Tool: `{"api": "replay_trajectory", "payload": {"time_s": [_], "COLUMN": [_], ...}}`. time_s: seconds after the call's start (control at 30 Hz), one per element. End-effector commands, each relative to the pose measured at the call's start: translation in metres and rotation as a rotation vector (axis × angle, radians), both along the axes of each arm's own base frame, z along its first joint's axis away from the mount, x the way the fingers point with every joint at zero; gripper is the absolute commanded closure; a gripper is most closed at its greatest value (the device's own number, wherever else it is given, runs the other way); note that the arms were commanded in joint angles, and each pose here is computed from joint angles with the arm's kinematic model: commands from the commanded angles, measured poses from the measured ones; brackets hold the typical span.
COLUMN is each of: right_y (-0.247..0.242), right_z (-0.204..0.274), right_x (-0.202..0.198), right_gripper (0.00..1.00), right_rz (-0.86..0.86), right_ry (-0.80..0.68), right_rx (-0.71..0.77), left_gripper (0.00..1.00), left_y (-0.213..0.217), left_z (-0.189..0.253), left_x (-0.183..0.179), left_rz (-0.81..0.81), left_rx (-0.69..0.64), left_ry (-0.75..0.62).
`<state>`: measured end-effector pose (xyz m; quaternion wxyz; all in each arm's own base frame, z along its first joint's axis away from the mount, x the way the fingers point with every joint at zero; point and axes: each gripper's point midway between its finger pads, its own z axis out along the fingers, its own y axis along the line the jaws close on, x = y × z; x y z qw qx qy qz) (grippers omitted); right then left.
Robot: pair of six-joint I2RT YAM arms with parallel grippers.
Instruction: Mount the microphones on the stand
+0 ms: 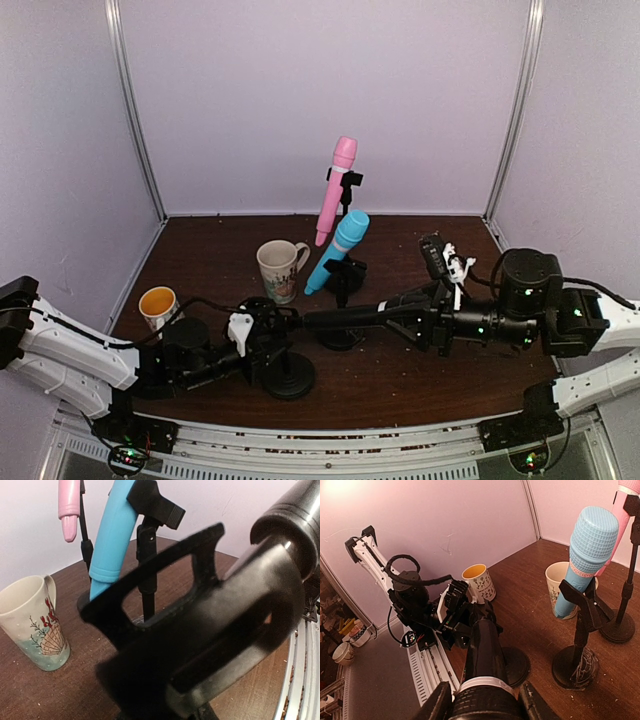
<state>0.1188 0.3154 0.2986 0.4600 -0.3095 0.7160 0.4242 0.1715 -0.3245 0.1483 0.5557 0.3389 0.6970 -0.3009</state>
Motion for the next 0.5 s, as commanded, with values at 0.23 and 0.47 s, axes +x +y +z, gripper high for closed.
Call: {"api": "replay_trajectory", "payload": {"time_s": [0.23, 0.47], "right_y": [0.021, 0.034], "right_z": [0.006, -0.016], "right_x": [0.004, -0.007], "right_gripper": [1.00, 1.00], "right_rz": [0.025, 0.157], "right_ry": [-0.057, -0.177], "right_rx": [-0.019, -0.247], "left_gripper": [1.00, 1.00], "left_y": [-0.019, -0.024], "left_z": [0.050, 0.051], "left_x": [-0.001, -0.007], "left_rz": [-0.044, -0.084], "left_rx": [-0.166, -0.165], "left_ry": [-0.058, -0.079]}}
